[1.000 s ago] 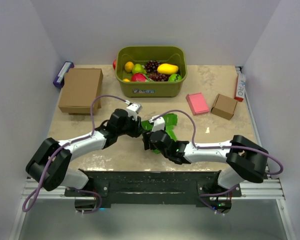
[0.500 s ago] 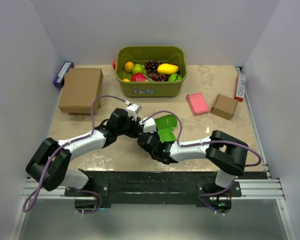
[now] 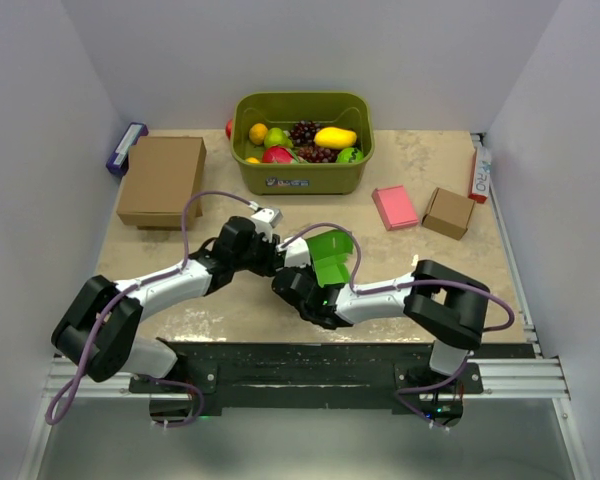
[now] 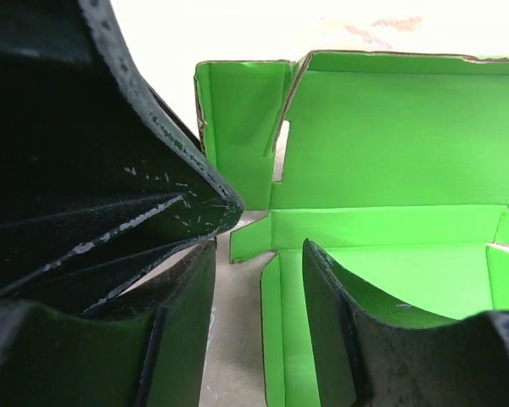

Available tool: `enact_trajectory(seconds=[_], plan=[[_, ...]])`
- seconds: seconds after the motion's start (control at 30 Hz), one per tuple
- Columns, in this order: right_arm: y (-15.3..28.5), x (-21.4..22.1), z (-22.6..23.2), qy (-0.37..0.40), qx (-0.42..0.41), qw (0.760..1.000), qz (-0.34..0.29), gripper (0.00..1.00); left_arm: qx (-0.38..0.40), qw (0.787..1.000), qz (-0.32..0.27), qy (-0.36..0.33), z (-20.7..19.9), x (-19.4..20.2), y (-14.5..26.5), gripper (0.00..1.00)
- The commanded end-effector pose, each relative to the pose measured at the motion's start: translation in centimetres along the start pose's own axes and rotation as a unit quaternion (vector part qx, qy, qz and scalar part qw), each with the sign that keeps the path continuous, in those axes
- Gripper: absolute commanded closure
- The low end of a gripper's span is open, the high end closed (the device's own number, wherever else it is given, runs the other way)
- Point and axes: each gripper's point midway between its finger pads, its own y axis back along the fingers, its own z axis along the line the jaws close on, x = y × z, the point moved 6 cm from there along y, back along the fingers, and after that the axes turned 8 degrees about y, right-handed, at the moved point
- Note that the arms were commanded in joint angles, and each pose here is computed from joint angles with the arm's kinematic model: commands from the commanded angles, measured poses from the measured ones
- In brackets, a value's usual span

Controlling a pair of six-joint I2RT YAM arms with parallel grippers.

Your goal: Fold the paper box

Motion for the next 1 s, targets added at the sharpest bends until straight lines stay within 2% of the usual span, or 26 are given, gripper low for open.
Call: enact_trajectory(seconds=[0.0, 0.3, 0.57, 0.67, 0.7, 0.77, 0.8, 0.87, 0.9, 0.97], plan=[[-0.5, -0.8, 0.3, -0.018, 0.022, 1.000, -0.011, 0.53, 0.025, 0.999, -0.033, -0.012, -1.4, -2.4, 0.7, 1.00], [-0.3, -0.6, -1.1, -0.049, 0.047, 0.998, -0.013, 0.68, 0.023, 0.999, -0.037, -0.019, -1.4, -2.6, 1.0, 1.00], [-0.1, -0.9, -1.8, -0.057, 0.057, 0.997, -0.012, 0.70, 0.019, 0.999, -0.041, -0.023, -1.4, -2.7, 1.2, 1.00], [0.9, -2.2, -2.2, -0.064, 0.047, 0.997, -0.024, 0.66, 0.022, 0.998, -0.056, -0.019, -1.8, -3.5, 1.6, 1.00], [1.4, -2.7, -2.2, -0.069, 0.036, 0.997, -0.026, 0.65, 0.024, 0.998, -0.060, -0.013, -2.0, -3.7, 1.7, 0.91], [2.4, -3.4, -2.6, -0.080, 0.024, 0.996, -0.030, 0.61, 0.035, 0.996, -0.076, -0.009, -2.5, -4.5, 2.0, 0.83], [3.4, -4.8, -2.9, -0.096, 0.010, 0.994, -0.044, 0.60, 0.039, 0.996, -0.080, 0.001, -2.7, -4.6, 2.1, 0.74], [4.2, -5.4, -3.6, -0.101, 0.002, 0.994, -0.045, 0.55, 0.058, 0.994, -0.089, 0.009, -3.3, -5.0, 2.1, 0.63], [4.7, -6.2, -4.0, -0.110, 0.000, 0.993, -0.051, 0.53, 0.064, 0.994, -0.091, 0.021, -3.4, -5.0, 2.0, 0.53], [4.6, -6.3, -5.1, -0.118, 0.004, 0.992, -0.036, 0.49, 0.064, 0.994, -0.085, 0.033, -3.4, -5.0, 1.3, 0.44]])
